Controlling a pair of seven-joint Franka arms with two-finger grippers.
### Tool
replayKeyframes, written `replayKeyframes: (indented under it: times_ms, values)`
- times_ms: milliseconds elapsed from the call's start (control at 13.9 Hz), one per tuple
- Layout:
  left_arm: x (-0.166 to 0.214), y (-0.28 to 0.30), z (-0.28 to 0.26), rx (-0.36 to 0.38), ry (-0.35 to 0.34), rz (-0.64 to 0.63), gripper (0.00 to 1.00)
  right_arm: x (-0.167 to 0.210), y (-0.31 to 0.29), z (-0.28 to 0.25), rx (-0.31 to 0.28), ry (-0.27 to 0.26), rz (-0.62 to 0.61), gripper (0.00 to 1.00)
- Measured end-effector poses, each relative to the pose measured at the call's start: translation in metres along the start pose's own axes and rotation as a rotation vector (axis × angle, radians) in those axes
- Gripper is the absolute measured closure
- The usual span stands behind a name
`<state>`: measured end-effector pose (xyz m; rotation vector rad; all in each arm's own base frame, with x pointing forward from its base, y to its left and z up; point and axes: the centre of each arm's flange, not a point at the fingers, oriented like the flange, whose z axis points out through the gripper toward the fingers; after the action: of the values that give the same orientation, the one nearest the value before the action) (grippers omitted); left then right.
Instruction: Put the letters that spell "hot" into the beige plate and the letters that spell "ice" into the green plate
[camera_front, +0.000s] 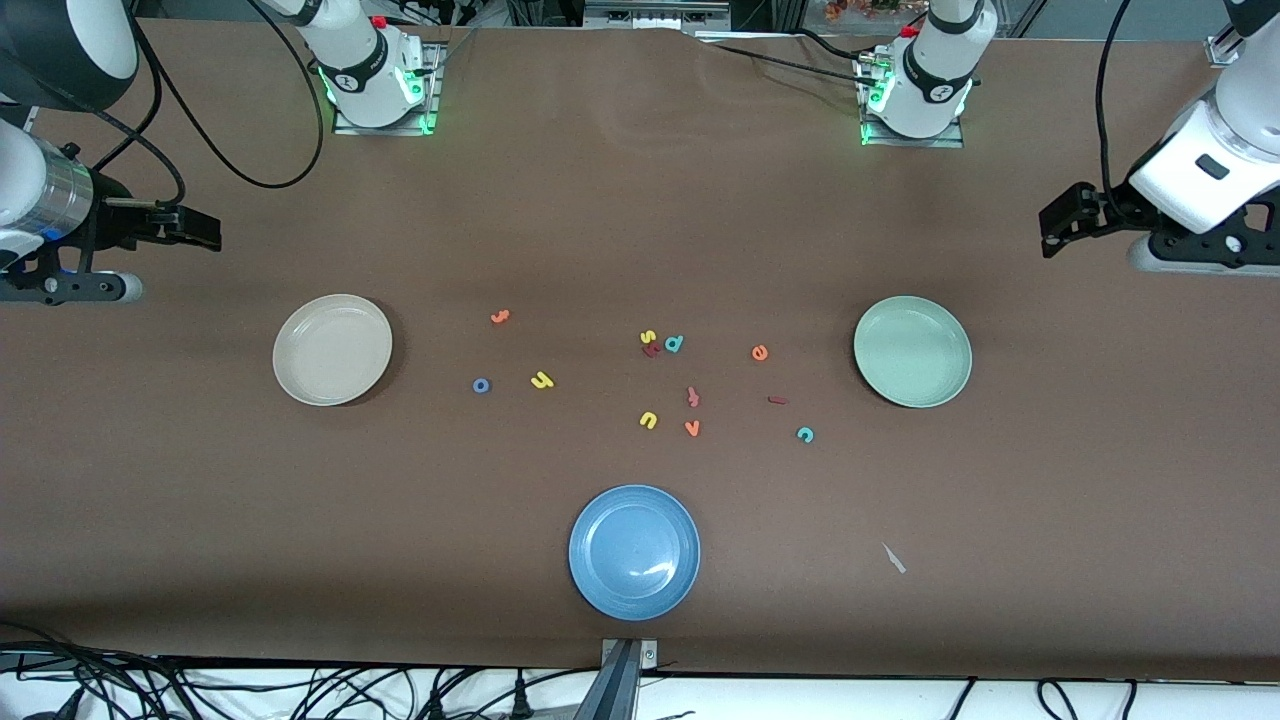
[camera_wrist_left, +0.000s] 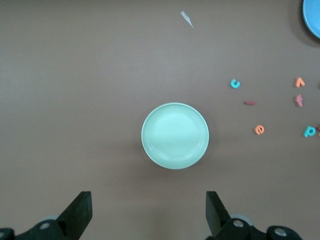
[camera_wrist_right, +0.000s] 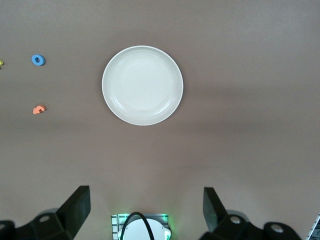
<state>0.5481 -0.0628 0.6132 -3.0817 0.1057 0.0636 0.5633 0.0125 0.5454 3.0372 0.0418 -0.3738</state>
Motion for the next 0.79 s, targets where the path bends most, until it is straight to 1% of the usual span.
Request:
replayKeyframes:
  times_ms: [215, 359, 790]
  values:
    - [-0.006, 0.016, -0.012, 0.002, -0.004, 0.030, 0.00, 0.000, 0.000, 0.000, 0.000, 0.000, 0.000, 0.00]
    - [-0.005, 0.019, -0.010, 0.002, -0.009, 0.034, 0.00, 0.000, 0.000, 0.000, 0.000, 0.000, 0.000, 0.00]
    - [0.018, 0.022, 0.027, 0.000, -0.057, 0.040, 0.00, 0.000, 0.000, 0.000, 0.000, 0.000, 0.000, 0.00]
